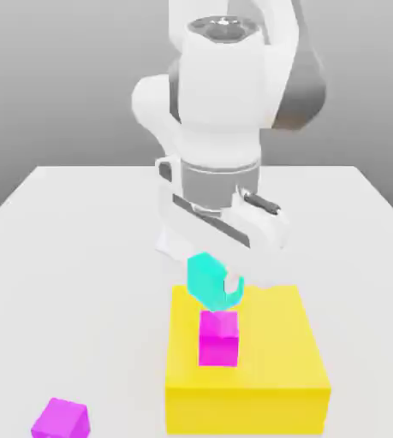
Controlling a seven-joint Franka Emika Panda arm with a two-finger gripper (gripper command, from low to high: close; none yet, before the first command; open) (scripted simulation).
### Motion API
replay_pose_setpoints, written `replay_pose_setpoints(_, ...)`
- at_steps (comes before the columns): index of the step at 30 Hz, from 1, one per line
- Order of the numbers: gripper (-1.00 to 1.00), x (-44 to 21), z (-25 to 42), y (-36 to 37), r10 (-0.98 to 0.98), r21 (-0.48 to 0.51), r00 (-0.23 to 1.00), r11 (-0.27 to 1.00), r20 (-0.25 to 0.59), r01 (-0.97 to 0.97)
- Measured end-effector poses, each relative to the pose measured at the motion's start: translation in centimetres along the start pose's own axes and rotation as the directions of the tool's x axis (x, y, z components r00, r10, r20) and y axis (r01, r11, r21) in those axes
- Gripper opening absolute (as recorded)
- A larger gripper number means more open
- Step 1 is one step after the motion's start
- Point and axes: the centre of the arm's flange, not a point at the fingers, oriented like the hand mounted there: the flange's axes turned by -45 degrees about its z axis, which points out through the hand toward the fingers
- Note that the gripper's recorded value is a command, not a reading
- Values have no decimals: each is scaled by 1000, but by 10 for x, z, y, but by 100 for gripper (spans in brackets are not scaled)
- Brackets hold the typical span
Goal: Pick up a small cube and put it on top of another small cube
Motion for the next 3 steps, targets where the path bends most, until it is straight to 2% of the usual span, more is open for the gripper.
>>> replay_pose_setpoints(3,100,0,0,0,0,0,1000,1000,0,0)
